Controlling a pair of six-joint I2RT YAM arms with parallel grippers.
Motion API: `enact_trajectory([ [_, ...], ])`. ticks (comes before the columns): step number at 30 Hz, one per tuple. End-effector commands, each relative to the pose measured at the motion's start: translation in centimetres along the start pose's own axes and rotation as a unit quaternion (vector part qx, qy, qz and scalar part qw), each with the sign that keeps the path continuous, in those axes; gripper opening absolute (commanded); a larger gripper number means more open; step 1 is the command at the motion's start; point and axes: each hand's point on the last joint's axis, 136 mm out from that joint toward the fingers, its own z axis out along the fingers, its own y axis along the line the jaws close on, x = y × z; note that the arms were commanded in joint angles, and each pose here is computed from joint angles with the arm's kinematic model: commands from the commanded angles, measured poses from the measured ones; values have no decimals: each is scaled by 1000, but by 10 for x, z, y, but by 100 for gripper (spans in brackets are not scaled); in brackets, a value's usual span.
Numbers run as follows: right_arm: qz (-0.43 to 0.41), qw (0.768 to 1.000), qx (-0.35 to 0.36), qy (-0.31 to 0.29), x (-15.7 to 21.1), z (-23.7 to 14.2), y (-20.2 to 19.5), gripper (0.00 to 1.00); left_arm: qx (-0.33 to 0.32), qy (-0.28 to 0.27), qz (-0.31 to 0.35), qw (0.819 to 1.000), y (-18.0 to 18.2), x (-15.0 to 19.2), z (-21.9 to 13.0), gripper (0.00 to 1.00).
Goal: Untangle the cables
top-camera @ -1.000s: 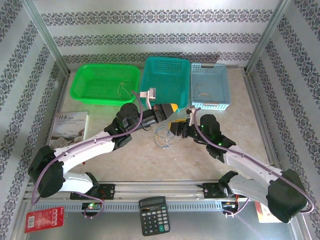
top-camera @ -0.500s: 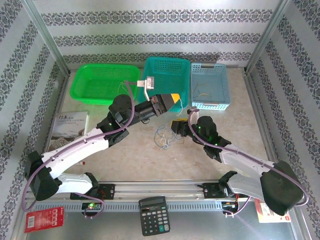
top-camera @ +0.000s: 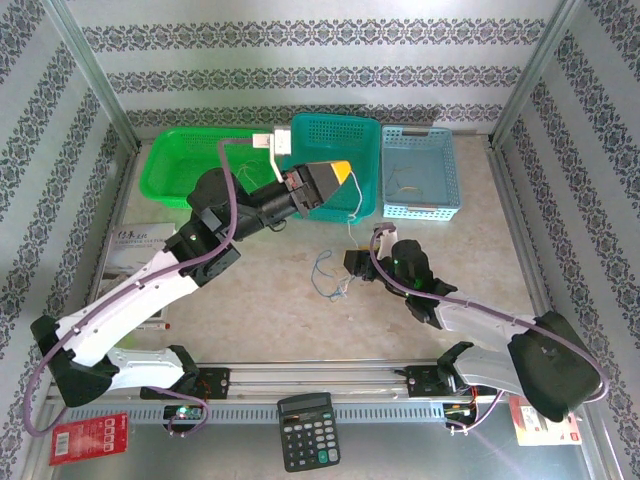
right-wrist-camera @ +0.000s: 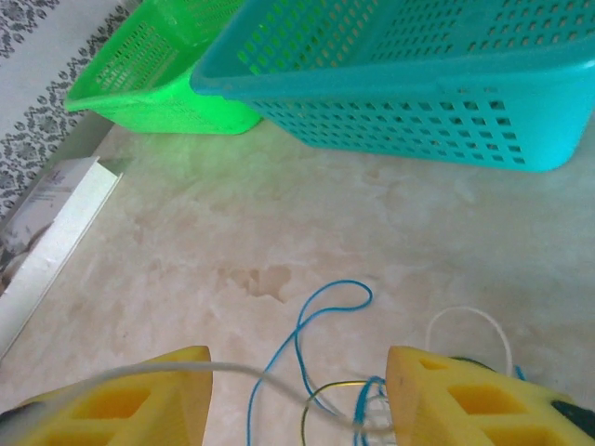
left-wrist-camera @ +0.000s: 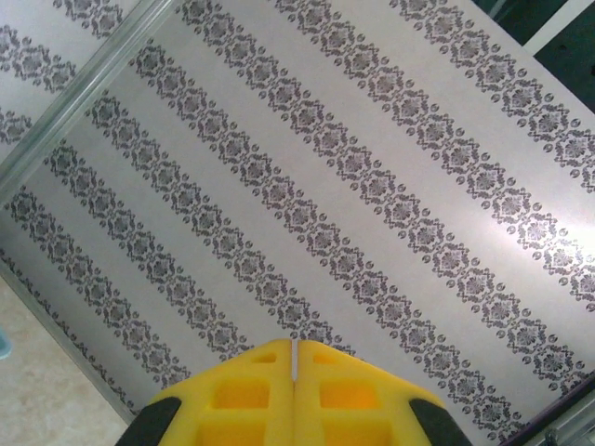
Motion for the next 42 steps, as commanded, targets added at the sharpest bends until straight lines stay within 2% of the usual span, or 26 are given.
enact_trajectory([
  [1,4,1000,15,-5,8,0,-12,53,7,-8,44,999,-26,-16,-9,0],
  [11,15,999,36,8,25,2,-27,54,-8,-50,116,992,-56,-66,-22,0],
  [23,23,998,52,17,36,1,-37,56,-53,-121,168,977,-65,-136,-42,0],
  [25,22,998,52,17,37,1,-38,59,-51,-126,172,976,-69,-143,-43,0],
  [30,22,998,56,17,38,0,-40,65,-43,-127,179,975,-78,-152,-39,0],
  [42,12,1000,7,1,21,-12,-14,68,-37,-121,174,977,-77,-155,-27,0],
])
